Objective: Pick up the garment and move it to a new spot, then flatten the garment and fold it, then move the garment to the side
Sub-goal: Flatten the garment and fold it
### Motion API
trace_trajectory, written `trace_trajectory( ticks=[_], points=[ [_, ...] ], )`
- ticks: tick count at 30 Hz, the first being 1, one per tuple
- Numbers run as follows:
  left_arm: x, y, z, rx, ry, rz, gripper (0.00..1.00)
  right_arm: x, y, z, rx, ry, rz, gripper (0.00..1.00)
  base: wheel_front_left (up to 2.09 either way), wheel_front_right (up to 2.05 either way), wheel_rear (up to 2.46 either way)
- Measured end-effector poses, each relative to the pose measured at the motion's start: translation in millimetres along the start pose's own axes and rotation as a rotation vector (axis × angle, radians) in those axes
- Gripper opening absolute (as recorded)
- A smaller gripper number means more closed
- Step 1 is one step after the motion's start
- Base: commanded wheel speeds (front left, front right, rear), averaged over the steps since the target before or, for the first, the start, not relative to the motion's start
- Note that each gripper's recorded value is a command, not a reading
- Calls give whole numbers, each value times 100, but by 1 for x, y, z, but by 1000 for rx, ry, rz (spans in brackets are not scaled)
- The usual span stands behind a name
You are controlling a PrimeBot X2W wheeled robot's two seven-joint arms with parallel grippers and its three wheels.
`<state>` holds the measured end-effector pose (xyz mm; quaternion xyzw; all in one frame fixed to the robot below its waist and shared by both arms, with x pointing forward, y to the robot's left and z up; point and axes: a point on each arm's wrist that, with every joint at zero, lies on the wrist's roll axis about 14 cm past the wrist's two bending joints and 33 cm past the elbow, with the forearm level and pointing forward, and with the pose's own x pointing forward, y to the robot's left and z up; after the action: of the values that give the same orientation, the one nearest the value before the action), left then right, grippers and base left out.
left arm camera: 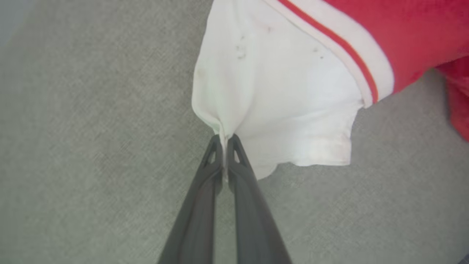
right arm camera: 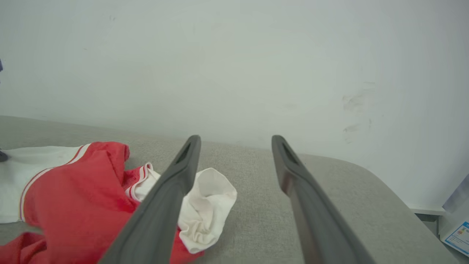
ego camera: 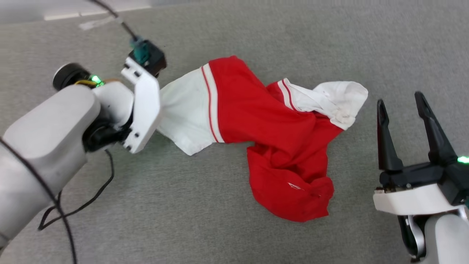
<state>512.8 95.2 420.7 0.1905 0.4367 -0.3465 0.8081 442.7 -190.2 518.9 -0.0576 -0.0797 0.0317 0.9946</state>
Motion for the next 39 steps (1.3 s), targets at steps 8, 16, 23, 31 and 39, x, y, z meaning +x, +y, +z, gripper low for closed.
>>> trace_trajectory(
  ticks=[8, 16, 23, 31, 39],
  points=[
    [-59, 33, -66, -124, 11, 122, 0, -6, 12, 7, 25, -11, 24, 100, 0, 0, 0],
    [-66, 23, -157, -315, 147, 154, 0, -8, 23, 3, 39, 6, 53, 100, 0, 0, 0],
    [-62, 22, -150, -330, 43, 191, 100, -12, 19, 5, 29, 9, 50, 100, 0, 0, 0],
    [-110, 46, -58, -169, -505, 430, 100, 2, 12, 49, -69, -116, 104, 100, 0, 0, 0],
    [-167, 35, -33, -201, -856, 646, 100, 35, 40, 71, -213, -51, 341, 100, 0, 0, 0]
  ],
)
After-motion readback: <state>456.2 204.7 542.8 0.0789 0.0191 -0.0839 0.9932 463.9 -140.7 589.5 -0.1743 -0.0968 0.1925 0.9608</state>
